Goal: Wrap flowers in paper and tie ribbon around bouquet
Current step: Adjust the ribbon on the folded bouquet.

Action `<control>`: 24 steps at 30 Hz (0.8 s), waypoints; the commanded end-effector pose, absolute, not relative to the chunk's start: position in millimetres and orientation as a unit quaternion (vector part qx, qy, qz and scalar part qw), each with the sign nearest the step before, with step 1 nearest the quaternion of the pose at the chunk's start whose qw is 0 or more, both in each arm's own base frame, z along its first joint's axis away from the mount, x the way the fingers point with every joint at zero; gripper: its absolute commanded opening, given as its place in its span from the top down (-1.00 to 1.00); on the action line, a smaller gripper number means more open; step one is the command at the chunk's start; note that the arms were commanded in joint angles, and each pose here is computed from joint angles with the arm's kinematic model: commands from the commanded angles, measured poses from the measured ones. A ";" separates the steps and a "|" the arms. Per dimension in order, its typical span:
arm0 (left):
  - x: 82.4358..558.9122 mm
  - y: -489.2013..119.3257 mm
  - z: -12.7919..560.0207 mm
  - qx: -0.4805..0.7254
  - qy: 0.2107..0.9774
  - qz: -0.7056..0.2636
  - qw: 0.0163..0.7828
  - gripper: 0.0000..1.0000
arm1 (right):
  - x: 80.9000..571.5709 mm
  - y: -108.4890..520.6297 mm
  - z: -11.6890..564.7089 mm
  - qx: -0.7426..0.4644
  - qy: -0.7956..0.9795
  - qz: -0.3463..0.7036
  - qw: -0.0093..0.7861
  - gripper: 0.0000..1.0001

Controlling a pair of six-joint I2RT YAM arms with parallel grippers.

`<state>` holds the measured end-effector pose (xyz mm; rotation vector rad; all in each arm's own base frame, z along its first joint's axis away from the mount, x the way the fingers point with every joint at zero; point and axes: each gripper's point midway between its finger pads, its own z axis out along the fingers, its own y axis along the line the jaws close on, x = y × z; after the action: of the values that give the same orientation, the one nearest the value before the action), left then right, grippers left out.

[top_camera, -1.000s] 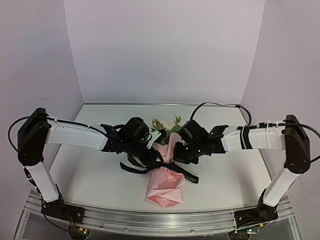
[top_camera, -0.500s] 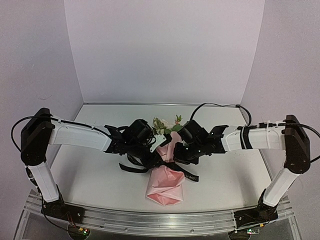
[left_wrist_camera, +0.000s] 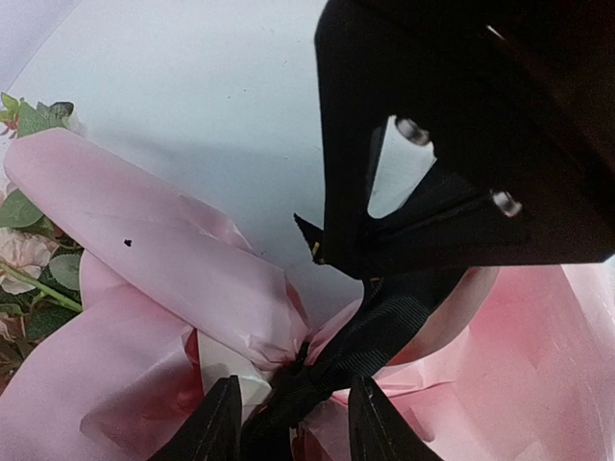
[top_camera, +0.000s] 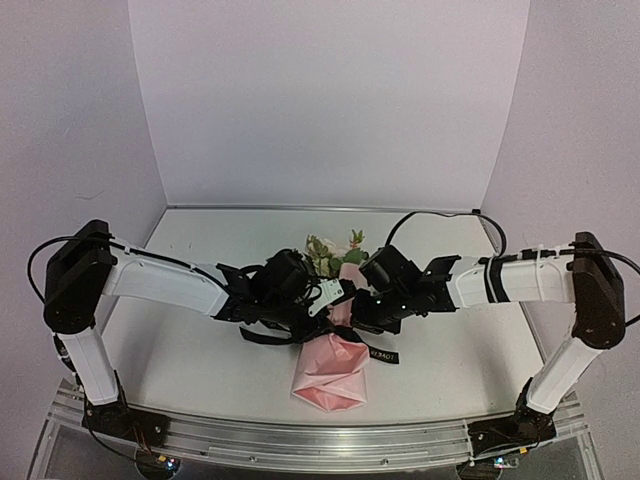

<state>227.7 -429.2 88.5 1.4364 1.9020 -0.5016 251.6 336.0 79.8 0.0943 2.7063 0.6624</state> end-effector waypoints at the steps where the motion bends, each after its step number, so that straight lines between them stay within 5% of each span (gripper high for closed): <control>1: 231.6 -443.3 97.3 0.567 0.705 -0.202 0.375 0.28 | 256.0 339.0 101.2 0.041 0.943 0.261 0.201 1.00; 6: 229.8 -443.2 92.0 0.571 0.706 -0.204 0.365 0.43 | 256.9 332.9 103.2 0.042 0.942 0.257 0.210 1.00; 24: 221.1 -431.2 71.5 0.583 0.714 -0.195 0.335 0.48 | 265.1 306.3 103.2 0.058 0.941 0.242 0.228 1.00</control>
<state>226.7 -434.1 80.2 1.4933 1.8536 -0.4998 257.3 318.4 93.3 0.1422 2.6465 0.6828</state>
